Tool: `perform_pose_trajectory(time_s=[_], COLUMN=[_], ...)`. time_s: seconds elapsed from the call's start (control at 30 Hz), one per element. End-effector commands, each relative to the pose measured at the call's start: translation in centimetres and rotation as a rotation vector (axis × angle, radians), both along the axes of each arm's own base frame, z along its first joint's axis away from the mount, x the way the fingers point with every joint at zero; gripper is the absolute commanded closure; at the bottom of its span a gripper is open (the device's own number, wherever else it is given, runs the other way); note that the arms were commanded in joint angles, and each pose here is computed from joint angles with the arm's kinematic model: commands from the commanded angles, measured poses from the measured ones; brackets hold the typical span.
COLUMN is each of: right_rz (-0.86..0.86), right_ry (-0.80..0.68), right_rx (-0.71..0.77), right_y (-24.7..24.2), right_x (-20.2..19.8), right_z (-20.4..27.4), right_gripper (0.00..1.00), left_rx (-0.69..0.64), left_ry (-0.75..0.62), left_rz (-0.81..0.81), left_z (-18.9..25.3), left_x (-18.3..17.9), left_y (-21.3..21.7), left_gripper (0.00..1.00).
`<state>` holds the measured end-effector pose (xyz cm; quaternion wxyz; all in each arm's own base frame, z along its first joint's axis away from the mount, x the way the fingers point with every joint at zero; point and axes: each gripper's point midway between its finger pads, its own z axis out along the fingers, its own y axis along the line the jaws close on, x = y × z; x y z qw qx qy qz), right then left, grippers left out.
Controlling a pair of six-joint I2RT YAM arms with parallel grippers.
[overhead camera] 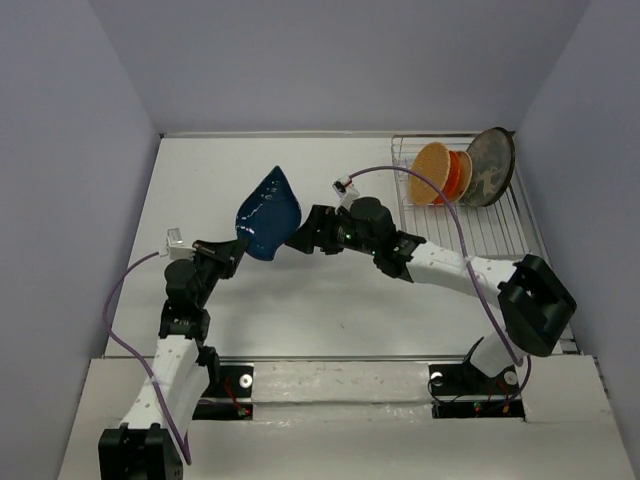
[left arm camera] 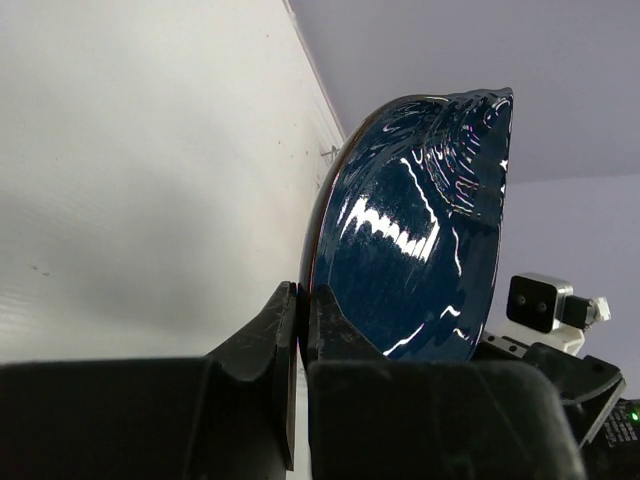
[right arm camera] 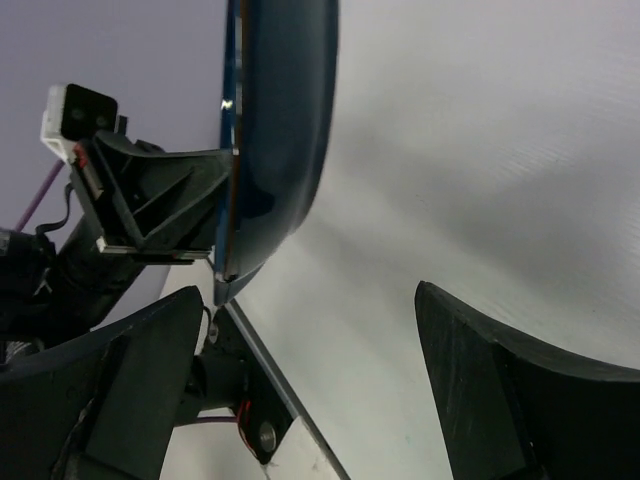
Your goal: Load the plates into the dish rack
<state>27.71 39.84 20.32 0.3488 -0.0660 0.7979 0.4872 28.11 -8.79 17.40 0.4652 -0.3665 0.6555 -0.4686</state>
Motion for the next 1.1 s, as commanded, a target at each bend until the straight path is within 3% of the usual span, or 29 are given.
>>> perform_pose_trajectory(time_s=[0.0, 0.27, 0.37, 0.4, 0.43, 0.47, 0.53, 0.57, 0.63, 0.67, 0.8, 0.97, 1.0, 1.07], right_rz=[0.021, -0.087, -0.064, -0.073, -0.086, -0.108, -0.129, -0.171, -0.194, -0.217, -0.286, -0.386, -0.445, -0.508], right_ry=[-0.130, -0.198, -0.210, -0.220, -0.222, -0.224, -0.225, -0.234, -0.243, -0.255, -0.296, -0.303, -0.344, -0.332], right_rx=[0.122, 0.042, 0.015, 0.022, 0.025, 0.025, 0.020, 0.005, -0.030, -0.087, -0.207, -0.373, -0.402, -0.561], right_y=[-0.1, -0.2, 1.9, 2.0, 1.9, 1.7, 1.3, 0.6, -0.2, -1.0, -5.8, -14.7, -17.3, -20.6], right_x=[-1.6, 1.5, 3.1, 3.4, 3.6, 3.9, 4.0, 4.5, 4.6, 4.9, 6.8, 10.1, 11.6, 12.7], right_z=[4.8, 6.0, 6.3, 6.9, 7.0, 7.2, 7.2, 7.4, 7.3, 7.0, 9.0, 11.5, 14.1, 13.6], right_gripper=[0.08, 0.08, 0.22, 0.28, 0.48, 0.62, 0.83, 0.93, 0.93, 0.93, 0.93, 0.93, 0.93, 0.93], left_rx=[-0.067, -0.081, -0.078, -0.080, -0.079, -0.076, -0.064, -0.024, 0.021, 0.077, 0.256, 0.500, 0.577, 0.638], left_ry=[-0.248, -0.281, -0.298, -0.290, -0.286, -0.286, -0.287, -0.318, -0.348, -0.352, -0.366, -0.306, -0.341, -0.312], left_rz=[-0.047, -0.120, -0.192, -0.201, -0.223, -0.233, -0.261, -0.277, -0.322, -0.336, -0.354, -0.381, -0.375, -0.375], left_z=[6.9, 7.8, 7.8, 7.3, 7.0, 6.8, 6.4, 6.8, 7.2, 6.9, 7.7, 6.6, 7.6, 7.4], left_x=[-0.3, -1.3, -2.6, -2.8, -3.1, -3.3, -3.7, -3.9, -4.4, -4.4, -4.3, -4.0, -3.8, -3.9], left_y=[-0.9, -2.5, -3.8, -3.9, -4.2, -4.4, -4.7, -4.9, -5.5, -5.6, -5.4, -4.6, -4.3, -4.2], left_gripper=[0.94, 0.94, 0.94, 0.94, 0.94, 0.94, 0.94, 0.91, 0.76, 0.58, 0.24, 0.02, 0.01, 0.01])
